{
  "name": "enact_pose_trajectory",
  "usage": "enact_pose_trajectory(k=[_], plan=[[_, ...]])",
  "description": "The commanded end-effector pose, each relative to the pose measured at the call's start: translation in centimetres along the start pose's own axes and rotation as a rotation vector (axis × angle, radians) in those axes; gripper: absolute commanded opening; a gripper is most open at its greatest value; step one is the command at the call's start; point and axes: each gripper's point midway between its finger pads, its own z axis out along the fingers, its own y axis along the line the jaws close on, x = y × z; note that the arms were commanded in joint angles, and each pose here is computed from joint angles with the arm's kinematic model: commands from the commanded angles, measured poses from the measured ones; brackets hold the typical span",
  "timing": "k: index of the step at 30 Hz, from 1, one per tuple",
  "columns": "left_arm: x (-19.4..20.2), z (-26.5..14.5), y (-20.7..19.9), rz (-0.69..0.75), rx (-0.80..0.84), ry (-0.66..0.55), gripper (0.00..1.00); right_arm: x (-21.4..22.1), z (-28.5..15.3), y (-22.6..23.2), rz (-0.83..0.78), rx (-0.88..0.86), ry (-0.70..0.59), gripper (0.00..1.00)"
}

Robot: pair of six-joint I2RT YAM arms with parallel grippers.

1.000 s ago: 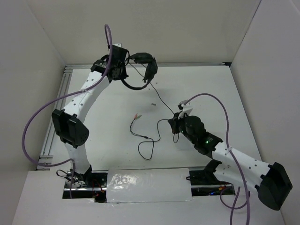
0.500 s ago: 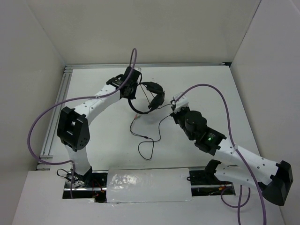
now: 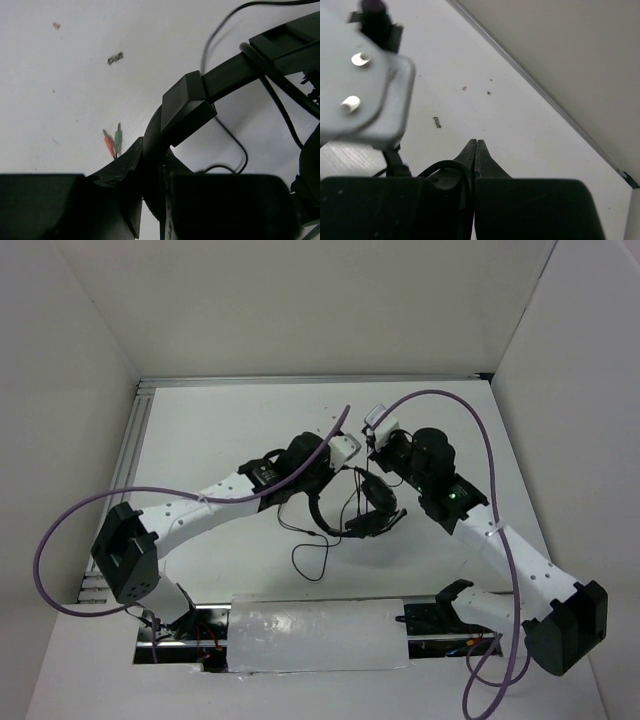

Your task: Wrap the headphones

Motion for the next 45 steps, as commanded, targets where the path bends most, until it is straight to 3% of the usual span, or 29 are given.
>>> enact_pose_trajectory(k=[1, 6, 9, 20, 28, 36, 39, 45], plan=[[-1.2, -0.9, -3.1, 0.135, 0.069, -0.072, 0.00, -3.3, 1.4, -0.2, 0.021, -0.109, -0.106, 0.00], [-1.7, -2.5, -6.5, 0.246, 0.144, -0.155, 0.00, -1.1, 3.5, -1.0, 0.093, -0.145, -0.057, 0.00], [-2.1, -3.5, -6.9, 0.240, 0.155, -0.178, 0.00, 0.2, 4.1, -1.3, 0.137, -0.171, -0.045, 0.00], [-6.9, -9.1, -9.3, 0.343, 0.311, -0.384, 0.00, 3.6, 4.2, 5.6, 0.251, -0.652, -0.039, 0.16], [-14.4, -14.2, -7.0, 0.202, 0.222, -0.521, 0.00, 3.8, 3.4, 8.7, 0.299, -0.789, -0.117, 0.22], [-21.7, -20.7, -5.6, 0.212, 0.207, -0.670, 0.00, 4.9, 5.7, 11.4, 0.388, -0.834, -0.078, 0.28], [-23.2, -22.5, -5.2, 0.211, 0.209, -0.686, 0.00, 4.6, 6.6, 12.8, 0.421, -0.877, -0.125, 0.28], [-25.2, -24.1, -3.1, 0.207, 0.129, -0.740, 0.00, 6.2, 7.4, 17.2, 0.532, -0.966, -0.082, 0.26]])
